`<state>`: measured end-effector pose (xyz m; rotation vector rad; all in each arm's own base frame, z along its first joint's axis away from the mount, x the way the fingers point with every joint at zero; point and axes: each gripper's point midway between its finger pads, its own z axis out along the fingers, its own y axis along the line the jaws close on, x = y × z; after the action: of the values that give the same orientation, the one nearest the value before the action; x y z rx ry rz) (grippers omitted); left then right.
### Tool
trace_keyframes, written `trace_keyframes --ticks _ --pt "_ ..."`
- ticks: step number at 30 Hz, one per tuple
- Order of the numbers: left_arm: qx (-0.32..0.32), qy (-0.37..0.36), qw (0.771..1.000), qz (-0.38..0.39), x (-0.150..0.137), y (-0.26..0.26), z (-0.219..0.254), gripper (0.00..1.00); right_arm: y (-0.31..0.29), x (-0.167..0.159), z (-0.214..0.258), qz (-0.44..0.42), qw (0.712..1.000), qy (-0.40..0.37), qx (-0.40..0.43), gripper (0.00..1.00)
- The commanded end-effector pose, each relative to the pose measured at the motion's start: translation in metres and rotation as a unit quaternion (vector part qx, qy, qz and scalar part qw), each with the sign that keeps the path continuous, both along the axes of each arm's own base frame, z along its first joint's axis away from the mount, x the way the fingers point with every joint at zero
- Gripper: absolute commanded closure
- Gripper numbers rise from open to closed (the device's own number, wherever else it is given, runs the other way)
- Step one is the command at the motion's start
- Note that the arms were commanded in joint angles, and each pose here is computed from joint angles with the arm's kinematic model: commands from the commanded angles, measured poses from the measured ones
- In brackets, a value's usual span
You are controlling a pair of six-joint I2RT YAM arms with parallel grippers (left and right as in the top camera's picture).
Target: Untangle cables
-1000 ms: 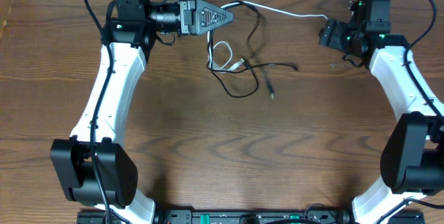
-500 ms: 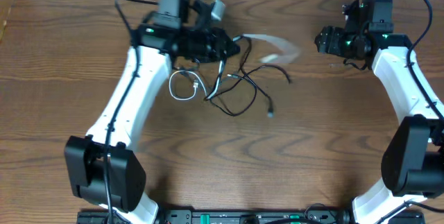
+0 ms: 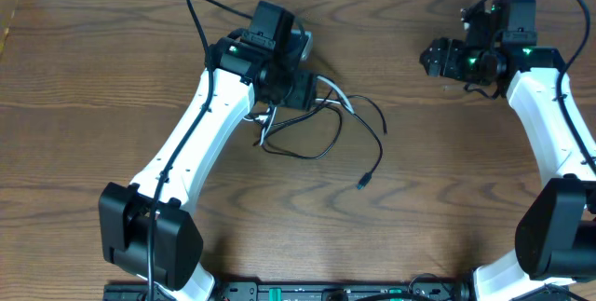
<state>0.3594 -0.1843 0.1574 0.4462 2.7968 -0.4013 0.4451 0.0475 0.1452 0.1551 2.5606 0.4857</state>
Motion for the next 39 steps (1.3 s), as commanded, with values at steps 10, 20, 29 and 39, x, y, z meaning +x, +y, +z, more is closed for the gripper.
trace_keyframes --ticks 10,20,29,39 --pt "-0.049 -0.161 0.979 -0.112 -0.011 -0.029 0.096 0.38 0.017 0.002 0.014 0.024 0.999 -0.024 0.006 0.15" --pt "-0.060 -0.131 0.988 -0.062 -0.011 -0.026 0.090 0.47 0.023 -0.004 0.011 0.031 0.999 -0.012 0.008 0.15" --pt "0.011 -0.093 0.962 0.256 0.019 0.067 0.072 0.54 0.127 -0.036 0.023 0.358 0.926 -0.121 0.014 0.09" --pt "-0.028 -0.074 0.946 0.315 0.032 0.114 0.073 0.50 0.207 -0.073 -0.011 0.502 0.856 -0.127 0.010 0.20"
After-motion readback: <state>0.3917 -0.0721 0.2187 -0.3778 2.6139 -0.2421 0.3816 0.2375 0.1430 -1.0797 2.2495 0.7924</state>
